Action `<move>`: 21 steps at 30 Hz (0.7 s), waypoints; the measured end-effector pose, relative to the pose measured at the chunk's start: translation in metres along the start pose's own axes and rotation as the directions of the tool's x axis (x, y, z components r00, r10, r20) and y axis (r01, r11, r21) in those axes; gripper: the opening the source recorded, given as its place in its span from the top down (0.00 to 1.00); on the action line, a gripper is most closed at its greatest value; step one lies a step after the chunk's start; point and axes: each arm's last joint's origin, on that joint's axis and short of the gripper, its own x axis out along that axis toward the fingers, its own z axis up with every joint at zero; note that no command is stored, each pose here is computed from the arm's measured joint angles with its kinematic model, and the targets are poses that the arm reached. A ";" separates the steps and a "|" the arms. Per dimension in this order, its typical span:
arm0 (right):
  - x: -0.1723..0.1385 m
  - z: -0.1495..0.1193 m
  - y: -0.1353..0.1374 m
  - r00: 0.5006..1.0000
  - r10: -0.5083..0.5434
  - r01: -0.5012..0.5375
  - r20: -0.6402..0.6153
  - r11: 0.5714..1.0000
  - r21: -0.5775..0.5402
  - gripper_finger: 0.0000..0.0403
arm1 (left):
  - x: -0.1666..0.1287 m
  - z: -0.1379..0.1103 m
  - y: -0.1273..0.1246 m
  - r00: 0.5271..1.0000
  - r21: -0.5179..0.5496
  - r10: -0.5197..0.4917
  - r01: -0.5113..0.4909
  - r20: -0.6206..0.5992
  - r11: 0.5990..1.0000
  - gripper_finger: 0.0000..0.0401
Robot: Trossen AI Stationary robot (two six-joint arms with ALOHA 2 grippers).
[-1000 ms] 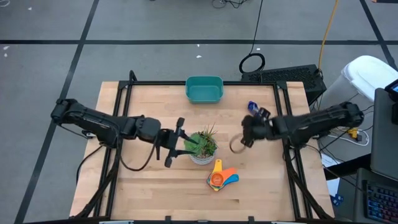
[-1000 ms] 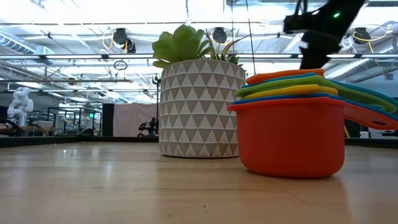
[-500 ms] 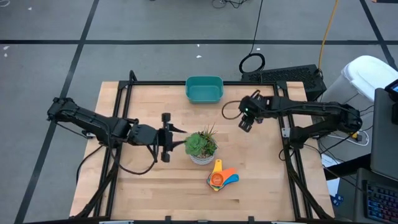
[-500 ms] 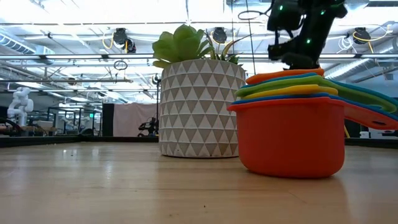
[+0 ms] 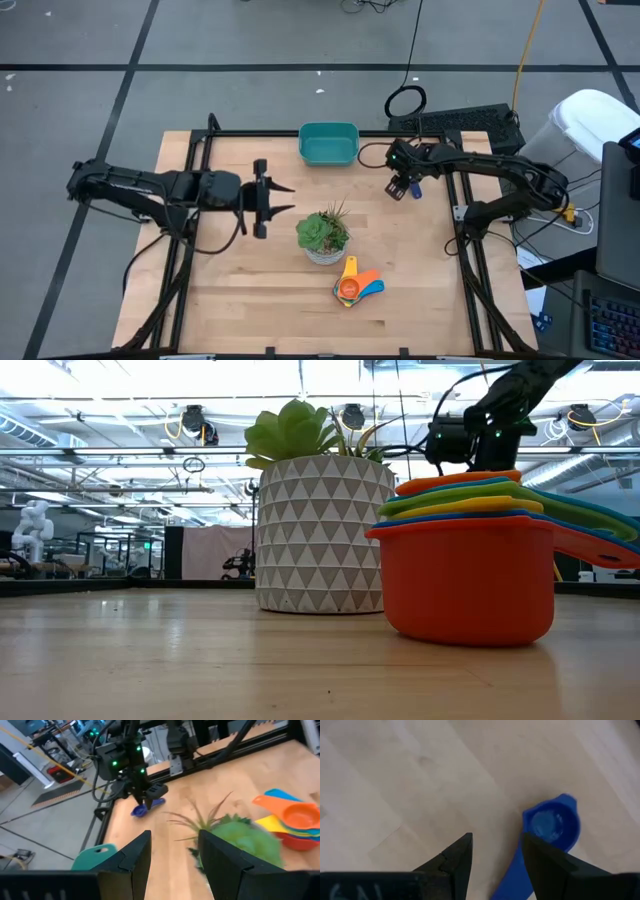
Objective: Nest measuring cups in basket
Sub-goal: Stack the dark blue measuring cup into the orange measuring cup
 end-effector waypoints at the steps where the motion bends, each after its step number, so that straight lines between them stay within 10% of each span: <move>1: 0.001 0.001 -0.002 1.000 -0.003 0.003 0.003 1.000 0.003 0.60 | 0.001 -0.001 0.003 1.000 0.002 0.004 -0.004 -0.003 1.000 0.59; 21: 0.022 -0.002 -0.029 1.000 0.013 -0.012 -0.018 0.995 0.101 0.60 | 0.007 -0.015 0.040 0.992 -0.025 -0.117 0.119 0.044 0.993 0.59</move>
